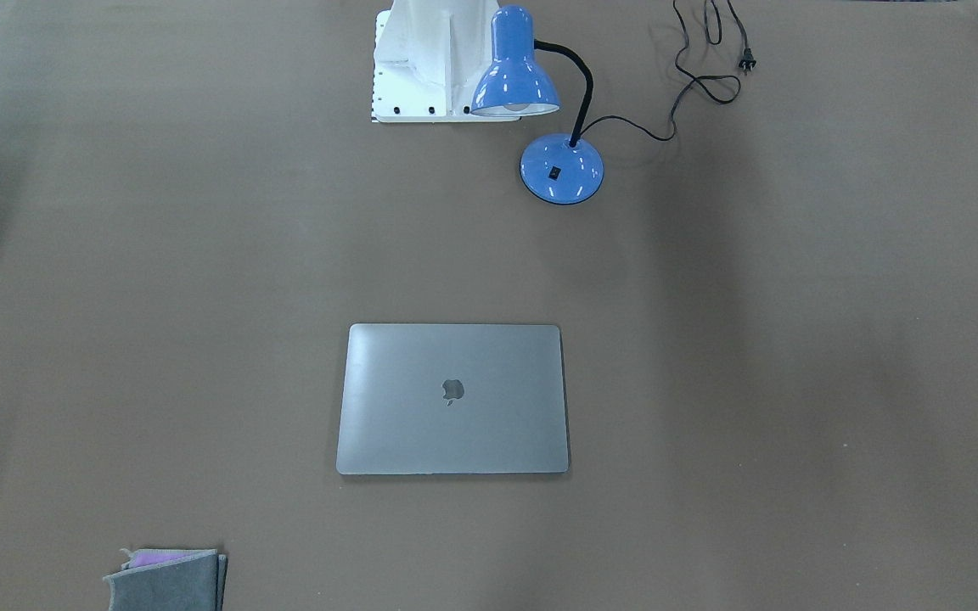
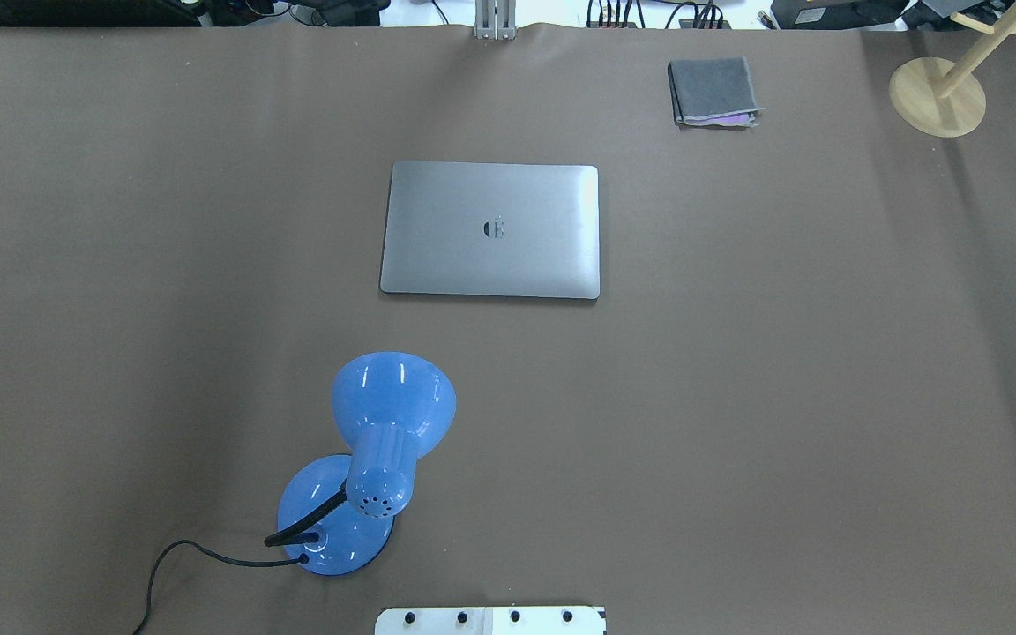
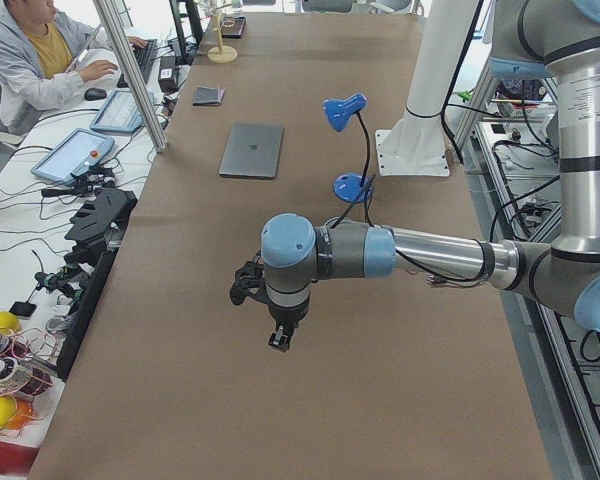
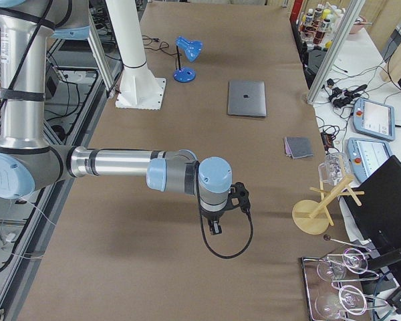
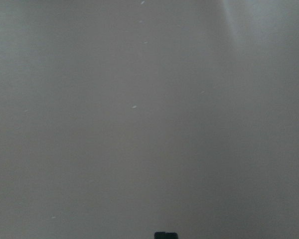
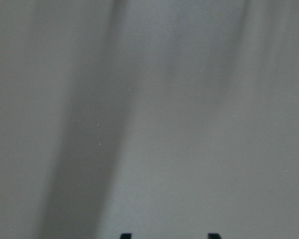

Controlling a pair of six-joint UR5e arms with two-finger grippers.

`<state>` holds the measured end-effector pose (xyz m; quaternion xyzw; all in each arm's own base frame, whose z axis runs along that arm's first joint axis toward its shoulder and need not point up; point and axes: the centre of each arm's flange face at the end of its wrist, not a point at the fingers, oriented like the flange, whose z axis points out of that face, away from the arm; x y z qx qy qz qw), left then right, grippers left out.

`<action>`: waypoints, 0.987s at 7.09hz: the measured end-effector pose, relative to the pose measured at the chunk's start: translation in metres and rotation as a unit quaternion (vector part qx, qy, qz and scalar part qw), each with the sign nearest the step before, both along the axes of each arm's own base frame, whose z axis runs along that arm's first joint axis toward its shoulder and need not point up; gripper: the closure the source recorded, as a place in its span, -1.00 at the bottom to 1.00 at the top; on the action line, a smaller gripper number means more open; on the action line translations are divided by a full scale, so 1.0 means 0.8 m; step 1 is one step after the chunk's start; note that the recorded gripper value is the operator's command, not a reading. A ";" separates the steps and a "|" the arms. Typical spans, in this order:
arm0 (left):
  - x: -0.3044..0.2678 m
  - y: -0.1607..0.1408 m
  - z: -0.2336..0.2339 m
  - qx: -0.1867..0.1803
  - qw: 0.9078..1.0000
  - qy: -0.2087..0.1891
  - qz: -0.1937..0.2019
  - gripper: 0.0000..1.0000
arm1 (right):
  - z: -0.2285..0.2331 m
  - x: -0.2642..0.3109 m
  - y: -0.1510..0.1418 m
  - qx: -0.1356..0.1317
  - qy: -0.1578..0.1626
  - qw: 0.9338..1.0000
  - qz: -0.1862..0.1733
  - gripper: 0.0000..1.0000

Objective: Close laptop

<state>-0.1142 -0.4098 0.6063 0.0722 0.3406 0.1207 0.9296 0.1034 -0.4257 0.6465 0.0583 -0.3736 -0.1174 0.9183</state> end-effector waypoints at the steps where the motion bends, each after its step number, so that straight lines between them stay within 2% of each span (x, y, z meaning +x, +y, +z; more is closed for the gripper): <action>1: -0.008 -0.002 -0.004 -0.010 1.000 0.000 -0.022 -0.97 | 0.004 0.002 0.007 0.003 0.002 1.000 -0.006 -1.00; 3: -0.012 -0.006 -0.010 -0.018 0.999 0.000 -0.041 -0.97 | 0.008 0.003 0.011 0.006 0.004 1.000 -0.012 -1.00; 7: -0.012 -0.007 -0.007 -0.023 0.999 0.003 -0.044 -0.97 | 0.007 0.004 0.009 0.008 0.004 1.000 -0.012 -1.00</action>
